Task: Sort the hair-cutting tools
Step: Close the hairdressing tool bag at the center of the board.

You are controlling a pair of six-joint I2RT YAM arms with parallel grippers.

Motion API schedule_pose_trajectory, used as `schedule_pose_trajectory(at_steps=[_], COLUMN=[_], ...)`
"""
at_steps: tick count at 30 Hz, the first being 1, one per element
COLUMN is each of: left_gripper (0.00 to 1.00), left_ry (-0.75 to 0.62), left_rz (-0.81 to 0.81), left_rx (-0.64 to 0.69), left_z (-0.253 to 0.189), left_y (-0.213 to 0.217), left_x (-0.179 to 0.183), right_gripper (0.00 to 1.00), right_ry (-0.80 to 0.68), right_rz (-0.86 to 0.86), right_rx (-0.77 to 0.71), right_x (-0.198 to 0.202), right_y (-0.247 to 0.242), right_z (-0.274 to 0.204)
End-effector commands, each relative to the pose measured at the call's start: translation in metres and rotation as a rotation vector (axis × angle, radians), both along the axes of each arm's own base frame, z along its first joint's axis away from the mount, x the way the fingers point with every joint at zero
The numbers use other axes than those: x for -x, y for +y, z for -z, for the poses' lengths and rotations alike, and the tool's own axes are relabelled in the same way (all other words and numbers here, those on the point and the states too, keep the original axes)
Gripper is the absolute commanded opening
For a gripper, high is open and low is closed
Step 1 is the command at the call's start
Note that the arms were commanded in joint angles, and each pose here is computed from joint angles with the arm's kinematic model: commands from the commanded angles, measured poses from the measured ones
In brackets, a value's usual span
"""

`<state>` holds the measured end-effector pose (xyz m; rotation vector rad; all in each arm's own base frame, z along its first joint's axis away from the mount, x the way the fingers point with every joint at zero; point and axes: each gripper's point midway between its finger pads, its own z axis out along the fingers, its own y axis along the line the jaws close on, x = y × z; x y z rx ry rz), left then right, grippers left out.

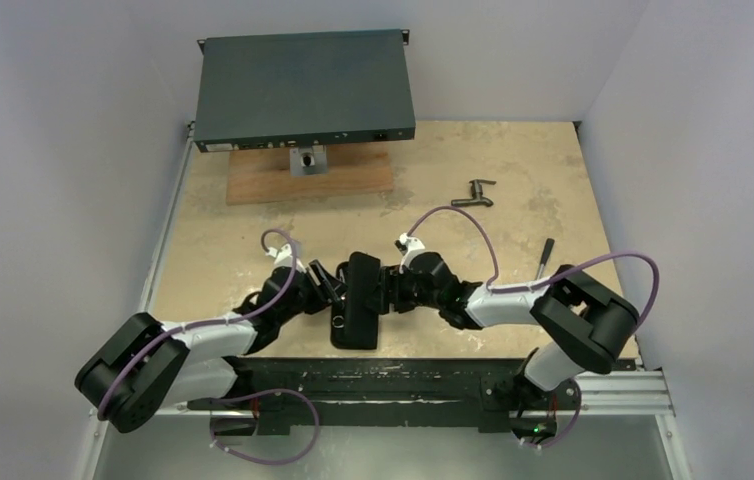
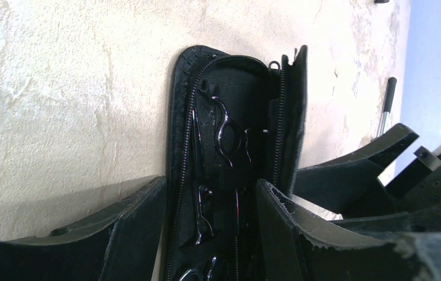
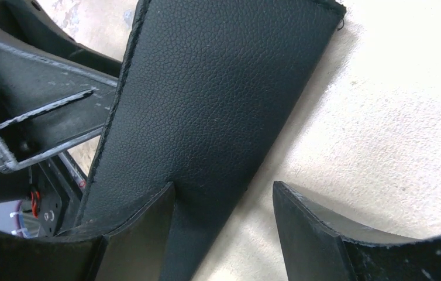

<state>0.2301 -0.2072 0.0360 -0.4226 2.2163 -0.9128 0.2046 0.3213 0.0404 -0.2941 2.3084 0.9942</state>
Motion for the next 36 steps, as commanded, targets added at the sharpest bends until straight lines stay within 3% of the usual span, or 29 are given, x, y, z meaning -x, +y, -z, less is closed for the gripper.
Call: schedule_pose_trajectory(at_steps=[1,8,16,22,28,30,33,36], left_gripper=[0.57,0.59,0.74,0.76,0.76,0.77,0.88,0.89], left_ry=[-0.031,-0.059,-0.076,-0.099,0.04,0.034,-0.013,-0.054], left_rz=[-0.011,-0.055,-0.114,-0.088,-0.176,-0.218,-0.235,-0.209], left_rx=[0.076,0.092,0.032,0.009,-0.142,-0.126,-0.096,-0.066], left_z=[-0.012,-0.019,-0.03,-0.044,-0.014,-0.011,-0.015,-0.024], left_y=[-0.003,0.006,0.027,0.029,0.059,0.066,0.071,0.067], left_x=[0.0,0.001,0.005,0.008,0.021,0.024,0.024,0.024], right_gripper=[0.63,0.62,0.62,0.61,0.61,0.61,0.61,0.61], right_ry=[0.004,0.065,0.08,0.063,0.056,0.058,0.059,0.06], right_rz=[-0.02,-0.017,-0.015,-0.02,-0.029,-0.031,-0.036,-0.043], right_rx=[-0.041,-0.016,-0.013,0.008,0.012,0.012,0.011,0.02], right_x=[-0.005,-0.003,-0.003,-0.008,-0.01,-0.01,-0.009,-0.008], right_y=[0.018,0.021,0.024,0.028,0.033,0.033,0.034,0.036], right_z=[-0.008,0.015,0.021,0.019,0.018,0.018,0.019,0.022])
